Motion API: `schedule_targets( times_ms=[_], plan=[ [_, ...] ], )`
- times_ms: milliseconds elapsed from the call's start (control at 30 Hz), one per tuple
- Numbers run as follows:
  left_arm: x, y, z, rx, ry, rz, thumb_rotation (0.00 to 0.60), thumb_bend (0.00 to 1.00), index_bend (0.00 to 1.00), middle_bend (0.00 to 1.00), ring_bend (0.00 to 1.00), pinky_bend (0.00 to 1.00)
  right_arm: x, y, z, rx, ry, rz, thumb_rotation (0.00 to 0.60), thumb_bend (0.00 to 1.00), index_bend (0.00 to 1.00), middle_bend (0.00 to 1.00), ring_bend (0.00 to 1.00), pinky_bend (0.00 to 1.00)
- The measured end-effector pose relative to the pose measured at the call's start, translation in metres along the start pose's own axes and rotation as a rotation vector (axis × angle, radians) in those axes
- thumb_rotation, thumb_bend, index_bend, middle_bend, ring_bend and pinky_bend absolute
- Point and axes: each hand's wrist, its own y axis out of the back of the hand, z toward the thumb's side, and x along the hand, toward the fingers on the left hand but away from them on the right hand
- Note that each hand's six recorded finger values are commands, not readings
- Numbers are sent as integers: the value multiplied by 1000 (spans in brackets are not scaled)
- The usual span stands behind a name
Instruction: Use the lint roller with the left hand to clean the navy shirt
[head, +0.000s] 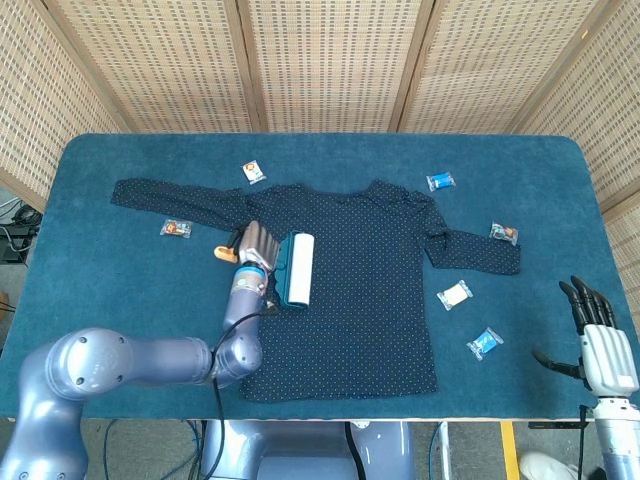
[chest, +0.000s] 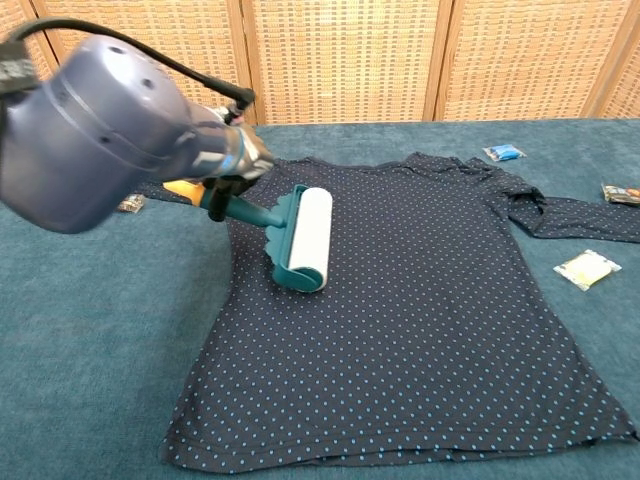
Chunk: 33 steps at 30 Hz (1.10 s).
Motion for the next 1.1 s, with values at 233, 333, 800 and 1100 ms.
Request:
schedule_targets(
  times_ms=[233, 333, 800, 1100],
  plan=[
    [2, 27, 22, -1, -3, 6, 600, 948, 879, 829, 726, 695, -2, 0, -3, -21, -5, 8, 600, 134, 38, 0, 0, 0],
    [1, 41, 32, -8, -9, 15, 600, 948, 879, 829, 726, 695, -3, -1, -5, -28, -10, 13, 600, 134, 38, 0, 0, 0],
    [-1, 45, 43, -7, -14, -13, 600, 948, 880, 829, 726, 695, -2, -1, -3, -16, -2, 13, 600, 133, 39, 0, 0, 0],
    [5, -9, 3, 1, 31, -80, 600, 947, 880, 829, 726, 695, 0, -2, 0, -2, 6, 8, 600, 134, 40, 0, 0, 0]
  ],
)
